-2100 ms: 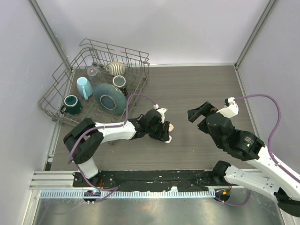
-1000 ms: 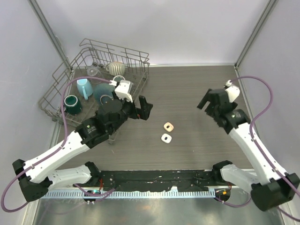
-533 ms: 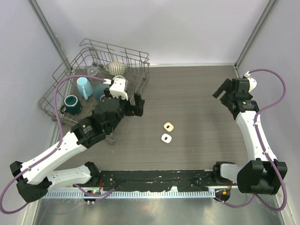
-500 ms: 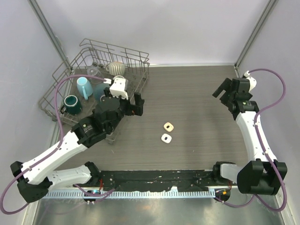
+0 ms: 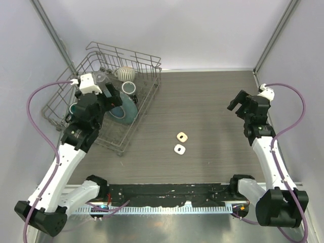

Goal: Insert the wireless bluetooth earbuds into the charging case
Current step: Reset both arms

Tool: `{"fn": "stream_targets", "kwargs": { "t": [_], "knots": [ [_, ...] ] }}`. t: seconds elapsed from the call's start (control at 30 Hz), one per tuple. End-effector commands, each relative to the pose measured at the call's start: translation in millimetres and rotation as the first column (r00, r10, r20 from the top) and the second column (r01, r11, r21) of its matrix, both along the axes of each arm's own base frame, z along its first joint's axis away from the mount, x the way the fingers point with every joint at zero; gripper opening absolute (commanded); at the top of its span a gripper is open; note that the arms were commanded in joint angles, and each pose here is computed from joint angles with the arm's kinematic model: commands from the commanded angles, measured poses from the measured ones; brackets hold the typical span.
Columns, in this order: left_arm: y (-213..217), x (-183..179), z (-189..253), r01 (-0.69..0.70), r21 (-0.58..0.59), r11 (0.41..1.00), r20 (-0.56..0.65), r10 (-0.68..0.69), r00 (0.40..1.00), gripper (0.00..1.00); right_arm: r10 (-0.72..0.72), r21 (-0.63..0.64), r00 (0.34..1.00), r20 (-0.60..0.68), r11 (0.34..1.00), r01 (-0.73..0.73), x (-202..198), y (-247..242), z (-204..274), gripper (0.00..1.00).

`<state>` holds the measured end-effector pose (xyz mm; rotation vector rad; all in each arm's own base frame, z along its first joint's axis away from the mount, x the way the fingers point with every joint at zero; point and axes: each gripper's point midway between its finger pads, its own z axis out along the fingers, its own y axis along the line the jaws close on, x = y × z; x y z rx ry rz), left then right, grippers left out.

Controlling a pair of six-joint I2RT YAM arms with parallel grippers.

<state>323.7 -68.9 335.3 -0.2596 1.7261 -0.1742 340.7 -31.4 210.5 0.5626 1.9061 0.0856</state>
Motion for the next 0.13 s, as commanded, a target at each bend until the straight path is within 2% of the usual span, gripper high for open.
{"fn": "stream_targets", "kwargs": {
  "t": [0.0, 0.03, 0.1],
  "knots": [
    [5.4, 7.8, 7.9, -0.039, -0.017, 0.999, 0.066, 0.040, 0.997, 1.00, -0.053, -0.127, 0.997, 0.051, 0.990, 0.059, -1.1, -15.5, 1.4, 1.00],
    [6.3, 9.1, 4.0, -0.046, -0.016, 0.999, 0.067, 0.047, 0.997, 1.00, -0.105, -0.166, 0.993, 0.060, 0.980, 0.114, -4.2, -24.6, 2.6, 1.00],
    [10.1, 11.0, 12.0, -0.071, -0.033, 0.997, 0.112, 0.074, 0.991, 1.00, -0.111, -0.246, 0.990, 0.082, 0.961, 0.128, -7.4, -20.4, 0.9, 0.99]
  ]
}}
